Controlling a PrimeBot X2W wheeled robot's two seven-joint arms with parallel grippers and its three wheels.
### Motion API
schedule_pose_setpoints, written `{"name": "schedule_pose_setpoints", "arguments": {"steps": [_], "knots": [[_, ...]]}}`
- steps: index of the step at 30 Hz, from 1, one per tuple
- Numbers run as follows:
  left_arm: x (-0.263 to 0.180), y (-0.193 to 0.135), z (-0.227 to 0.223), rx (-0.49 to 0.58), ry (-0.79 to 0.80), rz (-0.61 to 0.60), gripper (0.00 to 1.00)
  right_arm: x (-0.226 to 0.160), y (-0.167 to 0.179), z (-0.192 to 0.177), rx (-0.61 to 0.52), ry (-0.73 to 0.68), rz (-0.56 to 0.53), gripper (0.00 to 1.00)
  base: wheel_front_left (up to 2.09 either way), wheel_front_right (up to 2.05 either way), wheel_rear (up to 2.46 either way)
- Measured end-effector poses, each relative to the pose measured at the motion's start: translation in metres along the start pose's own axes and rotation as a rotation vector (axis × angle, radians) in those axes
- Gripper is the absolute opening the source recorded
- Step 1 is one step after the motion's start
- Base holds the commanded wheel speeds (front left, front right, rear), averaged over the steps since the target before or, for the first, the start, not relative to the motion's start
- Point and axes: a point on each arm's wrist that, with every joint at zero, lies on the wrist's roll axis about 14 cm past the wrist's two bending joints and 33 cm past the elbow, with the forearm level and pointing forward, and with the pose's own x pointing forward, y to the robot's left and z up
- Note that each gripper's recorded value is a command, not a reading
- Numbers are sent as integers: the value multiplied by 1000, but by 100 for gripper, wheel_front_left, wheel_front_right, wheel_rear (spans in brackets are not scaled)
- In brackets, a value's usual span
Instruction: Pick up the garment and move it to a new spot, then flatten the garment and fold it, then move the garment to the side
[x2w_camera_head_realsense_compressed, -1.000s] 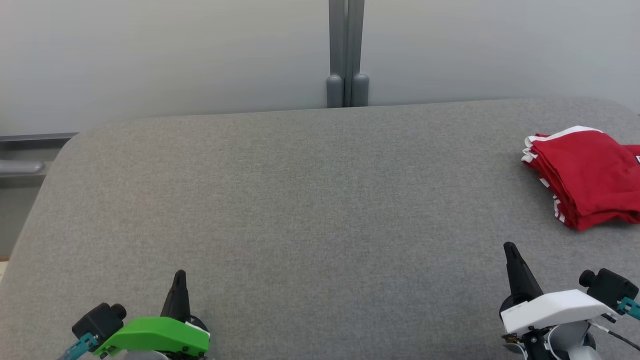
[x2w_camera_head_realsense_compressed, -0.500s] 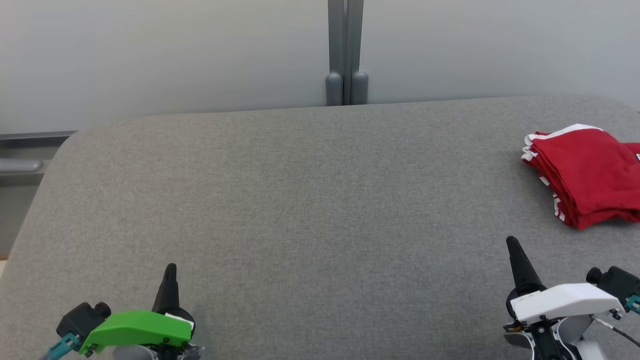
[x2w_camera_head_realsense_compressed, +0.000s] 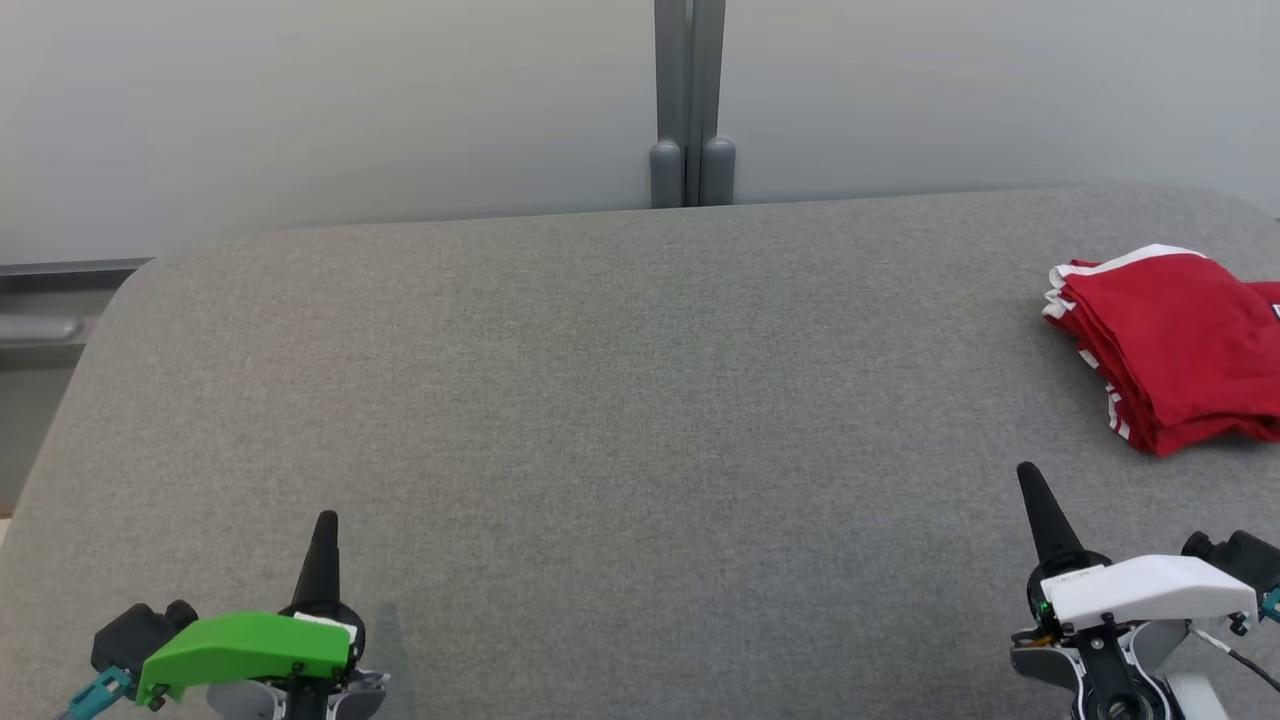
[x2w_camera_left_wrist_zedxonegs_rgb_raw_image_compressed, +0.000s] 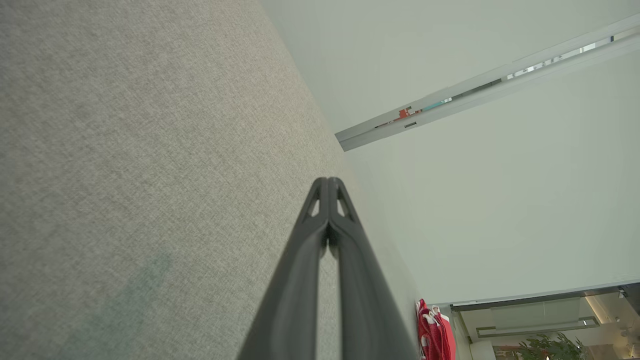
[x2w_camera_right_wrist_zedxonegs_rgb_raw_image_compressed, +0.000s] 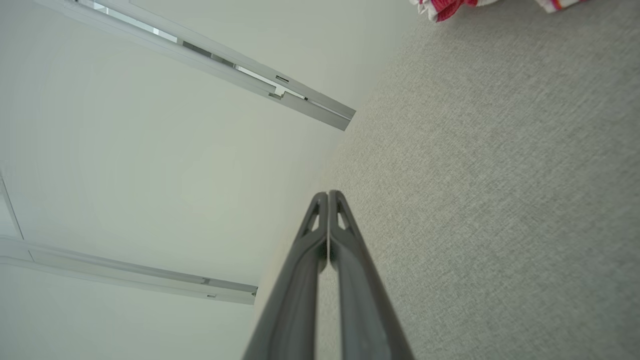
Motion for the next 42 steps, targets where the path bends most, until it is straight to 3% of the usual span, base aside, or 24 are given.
{"name": "schedule_pose_setpoints", "arguments": {"steps": [42], "knots": [[10, -16, 28, -326, -34, -99, 0, 12, 2, 13, 362, -20, 17, 0, 0, 0, 0]]}}
